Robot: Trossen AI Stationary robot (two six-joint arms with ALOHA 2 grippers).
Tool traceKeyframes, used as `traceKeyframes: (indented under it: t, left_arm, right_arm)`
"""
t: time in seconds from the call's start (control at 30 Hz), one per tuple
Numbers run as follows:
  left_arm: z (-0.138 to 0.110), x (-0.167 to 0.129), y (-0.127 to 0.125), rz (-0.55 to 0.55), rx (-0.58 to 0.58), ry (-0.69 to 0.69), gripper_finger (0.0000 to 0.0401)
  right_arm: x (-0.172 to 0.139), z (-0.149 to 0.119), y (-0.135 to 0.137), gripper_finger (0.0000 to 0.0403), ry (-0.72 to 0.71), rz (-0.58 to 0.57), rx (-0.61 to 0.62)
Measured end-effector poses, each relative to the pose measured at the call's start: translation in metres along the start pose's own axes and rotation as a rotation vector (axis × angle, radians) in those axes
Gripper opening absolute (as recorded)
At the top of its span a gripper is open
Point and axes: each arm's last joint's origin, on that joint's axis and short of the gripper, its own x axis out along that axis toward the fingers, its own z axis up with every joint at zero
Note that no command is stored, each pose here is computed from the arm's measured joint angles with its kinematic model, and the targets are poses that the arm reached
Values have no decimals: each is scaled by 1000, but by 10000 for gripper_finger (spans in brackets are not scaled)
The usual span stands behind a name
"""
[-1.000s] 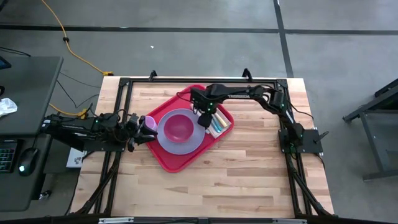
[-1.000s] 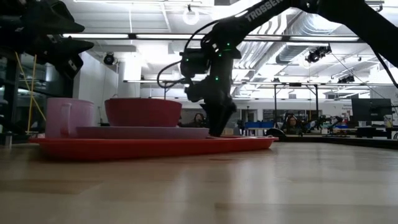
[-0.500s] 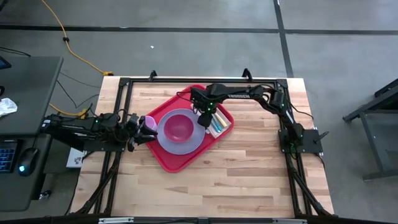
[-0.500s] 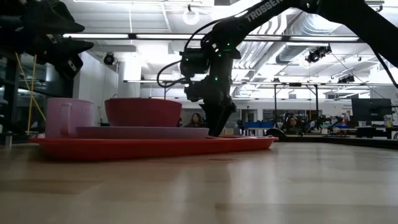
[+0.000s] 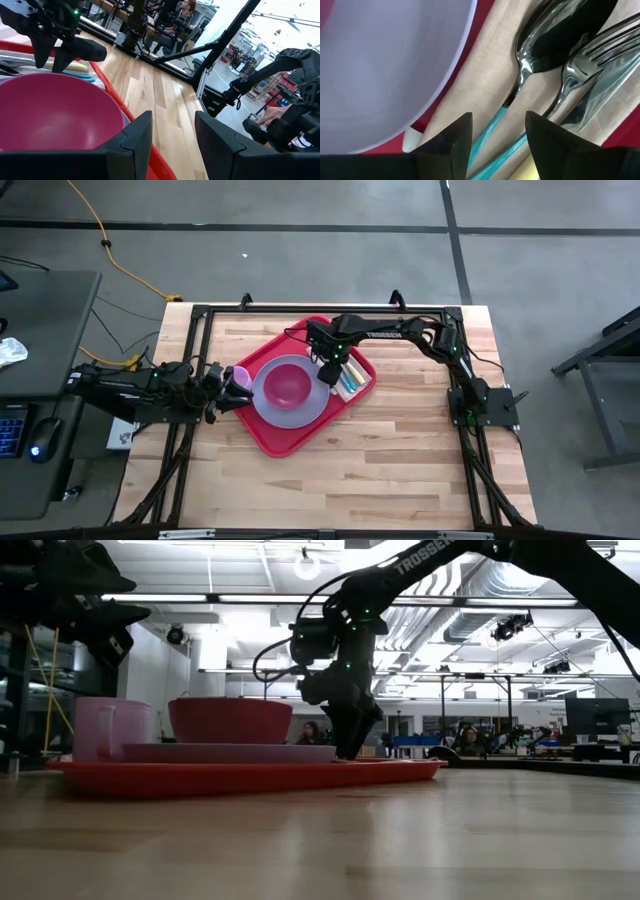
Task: Set up tray
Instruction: Adjust the brown table napkin on the red serving tray
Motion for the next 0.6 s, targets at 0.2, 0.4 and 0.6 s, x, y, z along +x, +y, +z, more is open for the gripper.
traceKeyframes:
  t: [0.2,0.4,0.6]
  left_arm:
    - [0,0,0,0,0,0,179]
    - [0,0,0,1,0,1,179]
    - [-2,0,1,10,-2,17,179]
  right_arm:
    - [2,-1,0,156,0,1,8]
    - [18,-13,-3,162,54,-7,34]
    - [17,-12,-1,158,44,28,55]
